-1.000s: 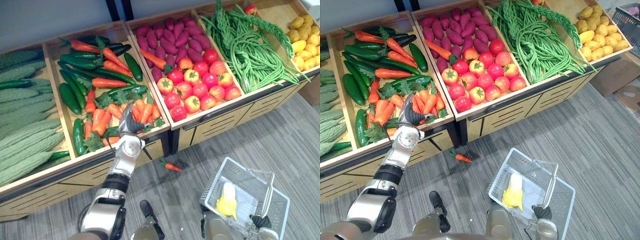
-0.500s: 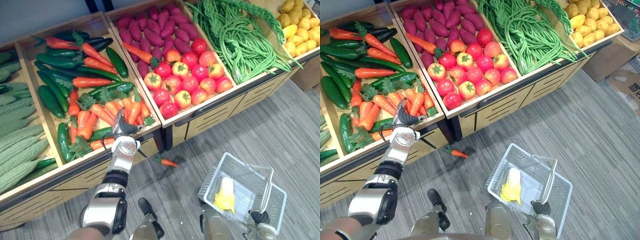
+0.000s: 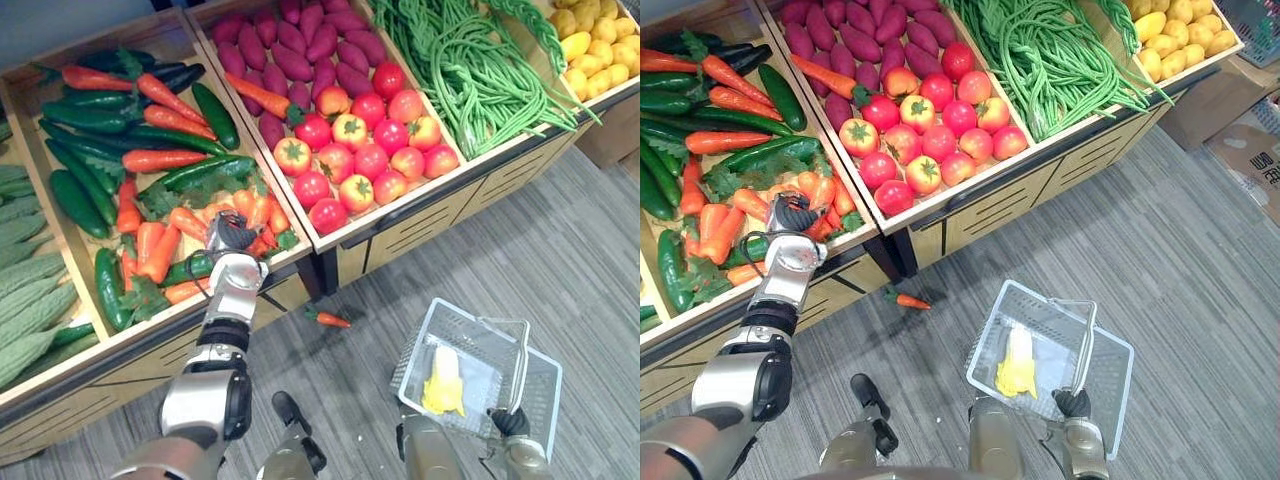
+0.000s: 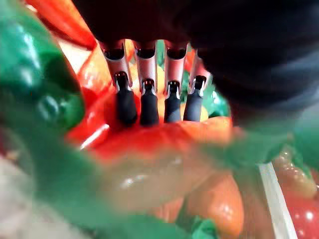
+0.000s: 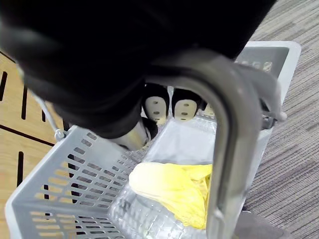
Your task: Pick vegetable in the basket
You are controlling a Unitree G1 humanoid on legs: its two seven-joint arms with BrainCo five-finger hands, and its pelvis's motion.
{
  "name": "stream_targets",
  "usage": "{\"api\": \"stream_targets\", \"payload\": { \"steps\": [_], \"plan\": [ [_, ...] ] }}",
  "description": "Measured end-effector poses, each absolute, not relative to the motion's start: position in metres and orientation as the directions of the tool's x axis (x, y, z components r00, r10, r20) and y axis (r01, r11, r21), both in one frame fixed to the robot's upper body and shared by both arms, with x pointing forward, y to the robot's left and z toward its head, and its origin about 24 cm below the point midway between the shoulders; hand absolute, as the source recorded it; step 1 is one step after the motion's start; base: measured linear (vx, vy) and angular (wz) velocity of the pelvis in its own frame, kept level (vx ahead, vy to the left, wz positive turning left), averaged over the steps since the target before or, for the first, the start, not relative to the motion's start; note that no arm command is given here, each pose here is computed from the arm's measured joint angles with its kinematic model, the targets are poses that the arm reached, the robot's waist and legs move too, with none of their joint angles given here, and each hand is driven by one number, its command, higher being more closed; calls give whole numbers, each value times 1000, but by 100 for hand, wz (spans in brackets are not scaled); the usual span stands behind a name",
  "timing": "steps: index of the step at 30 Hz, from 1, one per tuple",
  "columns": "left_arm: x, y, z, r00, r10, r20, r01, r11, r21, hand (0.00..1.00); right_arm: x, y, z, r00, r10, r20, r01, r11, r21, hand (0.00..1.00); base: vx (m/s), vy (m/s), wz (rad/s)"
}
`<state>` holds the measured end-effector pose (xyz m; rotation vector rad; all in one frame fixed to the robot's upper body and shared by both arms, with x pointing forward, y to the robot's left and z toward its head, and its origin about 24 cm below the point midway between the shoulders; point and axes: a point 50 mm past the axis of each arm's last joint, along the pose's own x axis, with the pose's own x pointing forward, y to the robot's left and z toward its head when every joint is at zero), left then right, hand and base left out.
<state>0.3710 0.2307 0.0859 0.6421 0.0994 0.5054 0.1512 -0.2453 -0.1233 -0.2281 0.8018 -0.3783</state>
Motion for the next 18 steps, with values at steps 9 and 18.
{"api": "stream_targets", "payload": {
  "steps": [9,18],
  "plan": [
    [372,229,84,885,464,41,-394,698,597,100,156,-243,-122,647,-401,-648,228,913,-338,100,24,-8,-5],
    [372,228,81,886,463,27,-386,704,597,100,156,-241,-122,651,-391,-650,211,916,-340,100,3,-11,0]
  ]
}}
